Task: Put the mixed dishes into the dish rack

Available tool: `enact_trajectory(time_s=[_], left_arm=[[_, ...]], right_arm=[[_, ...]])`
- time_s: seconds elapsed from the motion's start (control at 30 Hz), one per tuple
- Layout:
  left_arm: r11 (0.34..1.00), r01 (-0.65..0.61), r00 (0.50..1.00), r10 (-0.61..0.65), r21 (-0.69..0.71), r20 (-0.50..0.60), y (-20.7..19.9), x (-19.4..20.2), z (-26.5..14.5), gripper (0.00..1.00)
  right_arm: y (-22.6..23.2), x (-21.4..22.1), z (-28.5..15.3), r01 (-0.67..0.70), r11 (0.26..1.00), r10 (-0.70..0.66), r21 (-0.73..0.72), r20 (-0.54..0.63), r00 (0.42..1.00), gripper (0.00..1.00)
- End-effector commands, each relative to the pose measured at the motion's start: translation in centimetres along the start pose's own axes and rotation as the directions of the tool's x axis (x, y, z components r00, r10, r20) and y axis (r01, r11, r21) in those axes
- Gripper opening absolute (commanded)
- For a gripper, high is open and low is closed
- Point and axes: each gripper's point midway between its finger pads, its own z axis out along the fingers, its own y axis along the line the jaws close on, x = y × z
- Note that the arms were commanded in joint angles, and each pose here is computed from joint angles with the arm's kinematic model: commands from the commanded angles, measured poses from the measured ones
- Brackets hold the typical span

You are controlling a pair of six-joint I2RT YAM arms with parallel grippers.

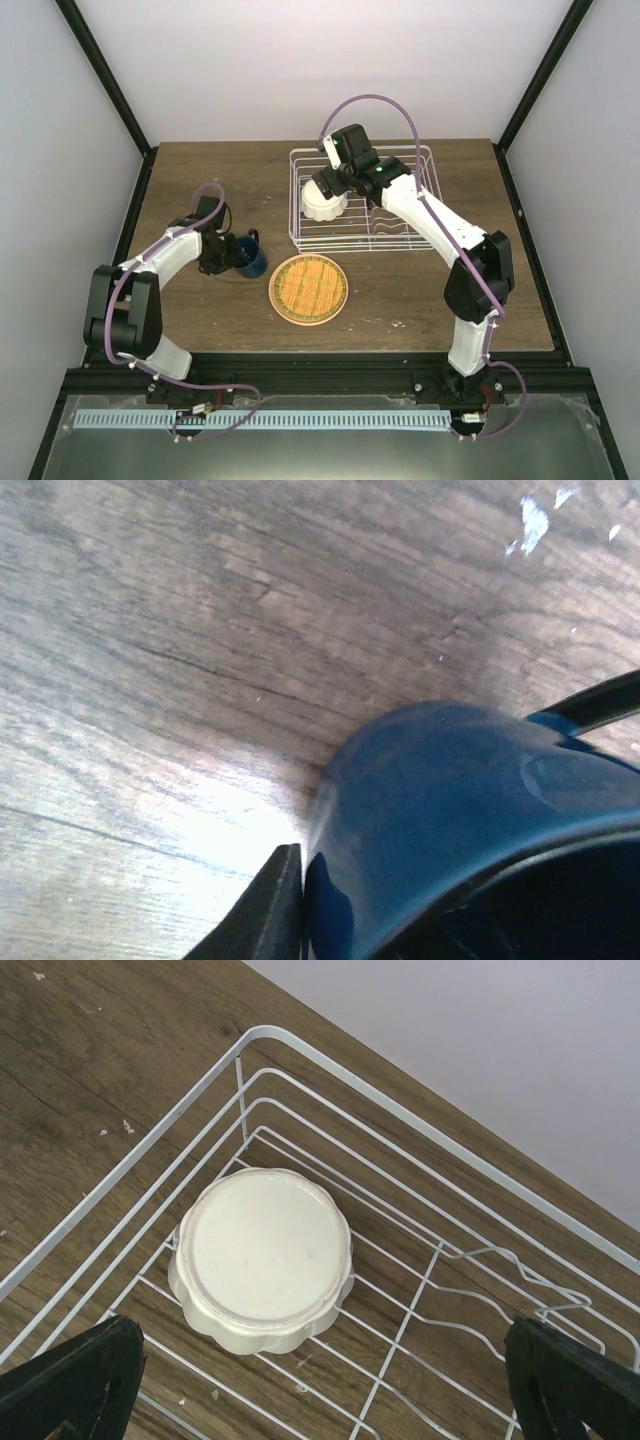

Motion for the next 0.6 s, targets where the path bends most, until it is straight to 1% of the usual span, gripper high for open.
enact_trajectory(time_s=[0.0, 0.07, 0.1, 0.23, 0.33, 0.4, 0.43, 0.5, 0.57], left_arm=[[0.999, -0.041, 0.999, 0.041, 0.015, 0.020, -0.6, -0.4, -0.8, 0.09], [0.997, -0.069, 0.996, 0.068, 0.017, 0.051, -0.8, -0.9, -1.4, 0.01], [0.996, -0.084, 0.994, 0.082, 0.014, 0.072, -0.9, -1.2, -1.8, 0.00], [0.987, -0.157, 0.973, 0.161, -0.036, 0.168, -0.8, -2.9, -3.8, 0.00], [0.975, -0.202, 0.938, 0.219, -0.092, 0.270, -0.9, -4.5, -6.1, 0.00], [0.962, -0.234, 0.896, 0.269, -0.138, 0.353, -1.2, -5.6, -8.0, 0.00], [0.952, -0.254, 0.866, 0.302, -0.171, 0.398, -1.6, -6.1, -9.0, 0.00], [0.927, -0.279, 0.796, 0.369, -0.250, 0.480, -2.2, -7.0, -11.0, 0.00], [0.898, -0.296, 0.712, 0.435, -0.326, 0.551, -3.0, -7.8, -13.0, 0.00]], right_arm=[[-0.1, -0.8, -0.3, 0.003, 1.000, -0.004, 0.011, 0.020, 1.000, 1.00], [0.2, -1.1, -0.4, -0.005, 1.000, 0.006, -0.010, 0.020, 1.000, 1.00], [0.4, -1.1, -0.4, -0.016, 1.000, 0.016, -0.026, 0.013, 1.000, 1.00], [1.6, -1.9, -0.6, -0.083, 0.990, 0.082, -0.117, -0.010, 0.997, 0.99], [2.3, -2.6, -1.4, -0.143, 0.972, 0.138, -0.188, -0.040, 0.990, 0.97], [2.8, -3.1, -1.9, -0.181, 0.953, 0.170, -0.242, -0.064, 0.983, 0.95], [3.4, -2.7, -1.9, -0.202, 0.941, 0.183, -0.273, -0.095, 0.979, 0.94], [4.3, -3.9, -3.1, -0.240, 0.905, 0.220, -0.351, -0.097, 0.971, 0.93], [5.4, -4.4, -4.2, -0.290, 0.853, 0.264, -0.435, -0.119, 0.957, 0.92]])
